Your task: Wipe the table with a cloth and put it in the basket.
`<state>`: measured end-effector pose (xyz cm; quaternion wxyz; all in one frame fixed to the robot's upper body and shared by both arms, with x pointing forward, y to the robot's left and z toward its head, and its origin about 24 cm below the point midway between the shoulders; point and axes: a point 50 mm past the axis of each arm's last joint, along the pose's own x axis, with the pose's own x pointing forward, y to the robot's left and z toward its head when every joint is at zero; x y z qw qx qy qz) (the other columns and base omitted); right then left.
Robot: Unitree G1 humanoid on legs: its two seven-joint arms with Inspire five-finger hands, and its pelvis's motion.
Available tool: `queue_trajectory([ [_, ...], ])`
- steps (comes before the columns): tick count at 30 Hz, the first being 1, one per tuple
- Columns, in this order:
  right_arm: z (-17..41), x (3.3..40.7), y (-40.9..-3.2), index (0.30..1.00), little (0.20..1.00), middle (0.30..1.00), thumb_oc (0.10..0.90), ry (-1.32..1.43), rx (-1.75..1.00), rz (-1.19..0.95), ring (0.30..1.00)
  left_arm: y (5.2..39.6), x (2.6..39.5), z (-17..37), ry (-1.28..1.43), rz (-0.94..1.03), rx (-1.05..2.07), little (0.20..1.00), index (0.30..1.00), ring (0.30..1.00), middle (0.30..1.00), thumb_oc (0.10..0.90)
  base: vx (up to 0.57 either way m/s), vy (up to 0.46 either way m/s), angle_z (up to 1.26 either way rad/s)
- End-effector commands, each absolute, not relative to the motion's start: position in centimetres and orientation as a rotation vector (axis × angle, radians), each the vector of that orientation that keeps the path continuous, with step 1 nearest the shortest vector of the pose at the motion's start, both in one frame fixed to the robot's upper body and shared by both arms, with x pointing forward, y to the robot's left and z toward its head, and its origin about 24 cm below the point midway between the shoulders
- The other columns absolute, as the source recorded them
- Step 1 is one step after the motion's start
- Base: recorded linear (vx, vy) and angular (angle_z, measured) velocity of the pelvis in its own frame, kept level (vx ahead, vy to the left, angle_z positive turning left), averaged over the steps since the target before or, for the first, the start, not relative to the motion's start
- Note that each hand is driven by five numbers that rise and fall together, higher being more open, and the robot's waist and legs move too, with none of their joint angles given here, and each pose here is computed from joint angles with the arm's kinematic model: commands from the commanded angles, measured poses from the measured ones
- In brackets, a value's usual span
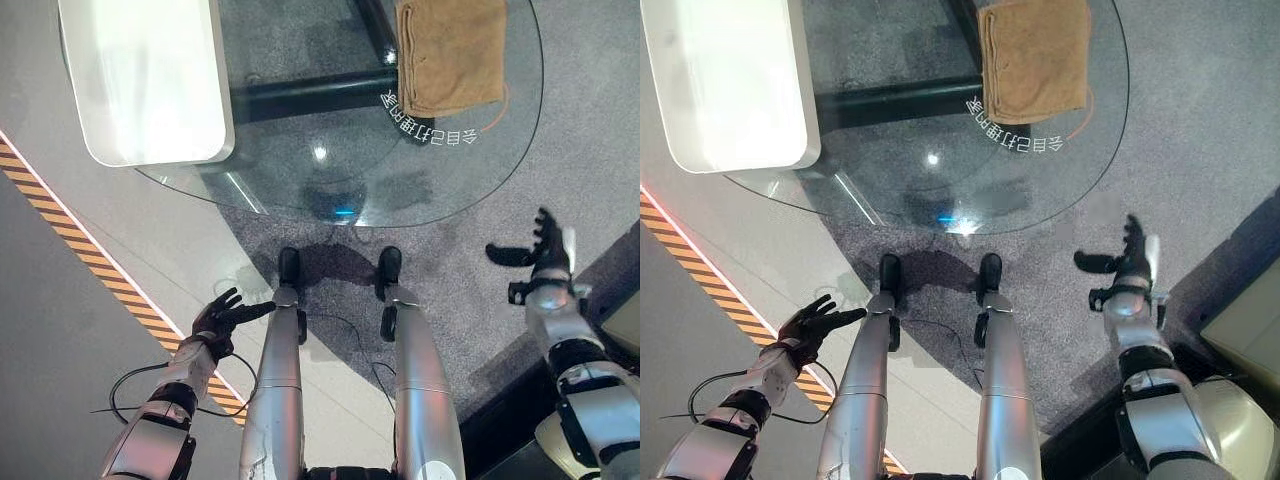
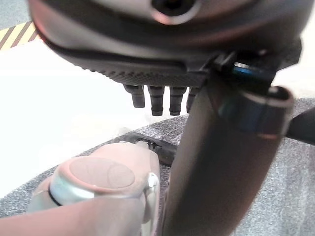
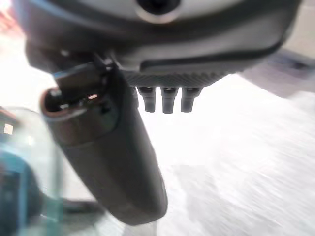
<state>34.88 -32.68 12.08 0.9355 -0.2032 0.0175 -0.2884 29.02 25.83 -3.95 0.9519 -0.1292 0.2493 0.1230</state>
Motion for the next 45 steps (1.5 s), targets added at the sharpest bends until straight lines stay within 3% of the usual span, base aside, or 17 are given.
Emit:
queue_trajectory([
  [1, 16.7, 33.4, -35.9, 0.900, 0.900, 0.900, 0.800, -0.152, -0.460, -0.750, 0.900, 28.5, 25.5, -5.9, 0.557, 0.338, -0.257, 0.900, 0.900, 0.900, 0.900, 0.800, 0.00, 0.038, -0.01],
  [13, 31.1, 34.5, -33.1, 0.900, 0.900, 0.900, 0.800, -0.579, -0.555, -0.868, 0.900, 28.1, 25.9, -5.6, 0.535, 0.331, -0.276, 0.900, 0.900, 0.900, 0.900, 0.800, -0.01, 0.014, -0.01],
  [20, 37.3, 34.6, -29.3, 0.900, 0.900, 0.900, 0.800, -0.736, -0.697, -0.815, 0.900, 28.2, 26.3, -5.2, 0.531, 0.316, -0.279, 0.900, 0.900, 0.900, 0.900, 0.800, 0.00, 0.007, -0.02],
  [29, 40.6, 35.0, -25.4, 0.900, 0.900, 0.900, 0.800, -0.750, -0.934, -0.737, 0.900, 28.2, 26.3, -4.9, 0.532, 0.293, -0.266, 0.900, 0.900, 0.900, 0.900, 0.800, 0.00, 0.000, 0.00],
  [45, 42.7, 36.1, -23.5, 0.900, 0.900, 0.900, 0.800, -0.564, -1.215, -0.676, 0.900, 28.5, 26.0, -4.8, 0.542, 0.270, -0.230, 0.900, 0.900, 0.900, 0.900, 0.800, 0.00, -0.009, 0.02],
])
